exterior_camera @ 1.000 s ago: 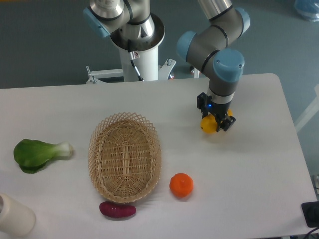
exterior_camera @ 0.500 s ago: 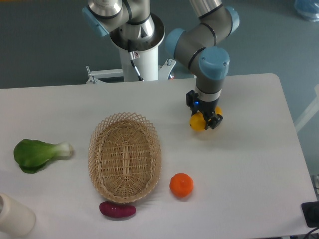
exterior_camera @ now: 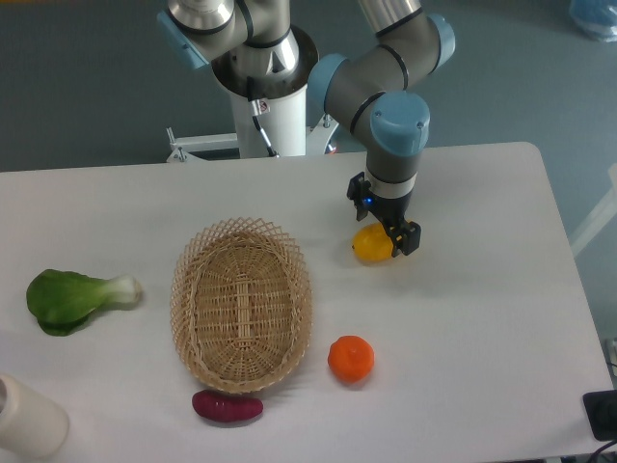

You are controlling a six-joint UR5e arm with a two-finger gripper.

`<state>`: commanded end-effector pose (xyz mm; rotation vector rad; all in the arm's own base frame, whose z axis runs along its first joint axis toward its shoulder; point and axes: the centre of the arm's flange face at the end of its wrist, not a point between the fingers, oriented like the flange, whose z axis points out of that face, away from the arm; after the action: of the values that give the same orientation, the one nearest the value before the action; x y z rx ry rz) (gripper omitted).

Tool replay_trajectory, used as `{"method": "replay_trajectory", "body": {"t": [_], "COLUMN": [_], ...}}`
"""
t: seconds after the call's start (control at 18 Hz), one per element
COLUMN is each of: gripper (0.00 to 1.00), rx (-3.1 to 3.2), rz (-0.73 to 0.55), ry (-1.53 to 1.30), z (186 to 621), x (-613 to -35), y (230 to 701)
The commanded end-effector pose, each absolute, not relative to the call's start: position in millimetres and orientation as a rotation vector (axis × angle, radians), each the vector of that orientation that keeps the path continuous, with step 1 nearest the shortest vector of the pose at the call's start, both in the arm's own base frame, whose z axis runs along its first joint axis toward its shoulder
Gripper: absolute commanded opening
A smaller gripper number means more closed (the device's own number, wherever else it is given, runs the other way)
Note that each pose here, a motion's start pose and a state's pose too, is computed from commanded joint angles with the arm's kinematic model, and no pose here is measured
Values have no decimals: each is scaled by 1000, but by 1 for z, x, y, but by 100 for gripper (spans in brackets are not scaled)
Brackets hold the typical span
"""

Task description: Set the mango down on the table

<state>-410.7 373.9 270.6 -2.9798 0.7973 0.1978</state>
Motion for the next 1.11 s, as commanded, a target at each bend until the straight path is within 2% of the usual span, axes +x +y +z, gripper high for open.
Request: {"method": "replay_trajectory", "body": {"t": [0.28, 0.61, 0.94, 1.11], "gripper": [100, 100, 100, 100], "rx": [-2947, -2947, -2988, -2990], "rz": [305, 346, 238, 233], "ry": [786, 731, 707, 721], "z": [300, 312, 326, 325], "x": [-447, -472, -488, -486], "y": [394, 405, 434, 432]}}
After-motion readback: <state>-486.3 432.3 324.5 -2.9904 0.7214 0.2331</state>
